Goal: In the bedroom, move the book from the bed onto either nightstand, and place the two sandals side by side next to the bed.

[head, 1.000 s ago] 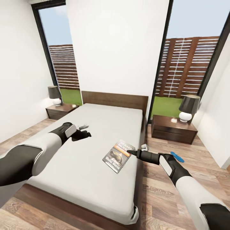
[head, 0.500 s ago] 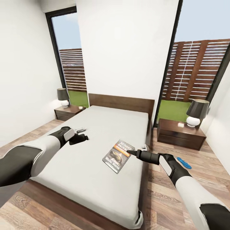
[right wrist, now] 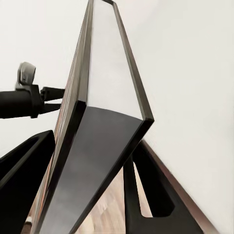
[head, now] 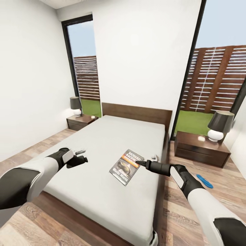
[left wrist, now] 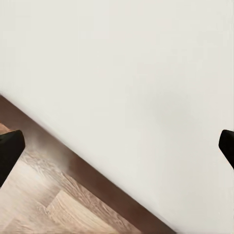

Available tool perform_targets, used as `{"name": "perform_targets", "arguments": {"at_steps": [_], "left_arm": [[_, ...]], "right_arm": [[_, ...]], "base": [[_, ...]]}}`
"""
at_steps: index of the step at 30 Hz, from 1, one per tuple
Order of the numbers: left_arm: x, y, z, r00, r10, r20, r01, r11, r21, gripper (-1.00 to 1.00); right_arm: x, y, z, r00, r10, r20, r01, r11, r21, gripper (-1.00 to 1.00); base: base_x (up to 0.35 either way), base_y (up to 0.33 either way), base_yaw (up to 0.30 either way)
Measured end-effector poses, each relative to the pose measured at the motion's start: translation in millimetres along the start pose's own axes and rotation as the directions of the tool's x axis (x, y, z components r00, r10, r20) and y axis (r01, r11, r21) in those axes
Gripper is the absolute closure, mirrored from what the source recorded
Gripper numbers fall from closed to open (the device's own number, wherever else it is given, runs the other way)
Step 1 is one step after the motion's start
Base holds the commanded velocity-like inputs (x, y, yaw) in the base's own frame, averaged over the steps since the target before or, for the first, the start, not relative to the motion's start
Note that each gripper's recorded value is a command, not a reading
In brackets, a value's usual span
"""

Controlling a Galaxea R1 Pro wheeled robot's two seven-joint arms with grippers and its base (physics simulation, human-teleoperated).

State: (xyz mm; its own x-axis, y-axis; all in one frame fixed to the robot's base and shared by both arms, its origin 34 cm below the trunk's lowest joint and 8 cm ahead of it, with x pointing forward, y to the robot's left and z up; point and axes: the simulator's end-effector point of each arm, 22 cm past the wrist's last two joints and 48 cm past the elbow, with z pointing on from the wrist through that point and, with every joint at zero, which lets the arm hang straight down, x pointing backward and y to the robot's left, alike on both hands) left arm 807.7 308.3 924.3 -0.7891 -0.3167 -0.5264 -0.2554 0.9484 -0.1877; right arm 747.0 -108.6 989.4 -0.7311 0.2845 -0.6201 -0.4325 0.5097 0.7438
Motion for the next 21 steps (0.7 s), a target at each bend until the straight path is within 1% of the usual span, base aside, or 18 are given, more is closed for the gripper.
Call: {"name": "perform_targets", "arguments": {"at_steps": [5, 9, 10, 11, 15, 16, 21], "left_arm": [[19, 15, 2.1, 1.0, -0.01, -0.02, 0.01, 1.0, -0.016, -1.0], [31, 25, 4.4, 1.0, -0.018, -0.012, 0.017, 0.999, -0.029, -1.0], [30, 25, 2.6, 1.0, -0.018, -0.01, 0.018, 0.999, -0.029, -1.0], [36, 32, 5.5, 1.0, -0.02, -0.007, 0.02, 0.999, -0.038, -1.0], [52, 43, 7.3, 1.0, -0.026, -0.012, 0.025, 0.998, -0.051, -1.0], [67, 49, 11.4, 0.999, -0.028, -0.025, 0.026, 0.998, -0.06, -1.0], [88, 56, 11.2, 0.998, -0.042, -0.045, 0.039, 0.997, -0.065, -1.0]], "right_arm": [[-5, 7, -3.6, 1.0, -0.007, 0.002, 0.007, 1.0, 0.001, 1.0], [-7, 11, -7.6, 1.0, -0.018, -0.002, 0.018, 1.0, 0.009, 1.0], [-8, 12, -8.4, 1.0, -0.018, -0.001, 0.018, 1.0, 0.008, 1.0], [-8, 10, -11.1, 1.0, -0.028, -0.007, 0.028, 0.999, 0.019, 1.0], [-12, 9, -18.5, 0.999, -0.049, -0.01, 0.049, 0.998, 0.038, 1.0], [-13, 7, -21.7, 0.998, -0.063, -0.008, 0.064, 0.997, 0.048, 1.0], [-19, 12, -27.3, 0.997, -0.079, -0.002, 0.079, 0.995, 0.053, 1.0]], "base": [[0.0, 0.0, 0.149], [0.0, 0.0, 0.162], [0.0, 0.0, 0.167], [0.0, 0.0, 0.168], [0.0, 0.0, 0.169], [0.0, 0.0, 0.171], [0.0, 0.0, 0.171]]}}
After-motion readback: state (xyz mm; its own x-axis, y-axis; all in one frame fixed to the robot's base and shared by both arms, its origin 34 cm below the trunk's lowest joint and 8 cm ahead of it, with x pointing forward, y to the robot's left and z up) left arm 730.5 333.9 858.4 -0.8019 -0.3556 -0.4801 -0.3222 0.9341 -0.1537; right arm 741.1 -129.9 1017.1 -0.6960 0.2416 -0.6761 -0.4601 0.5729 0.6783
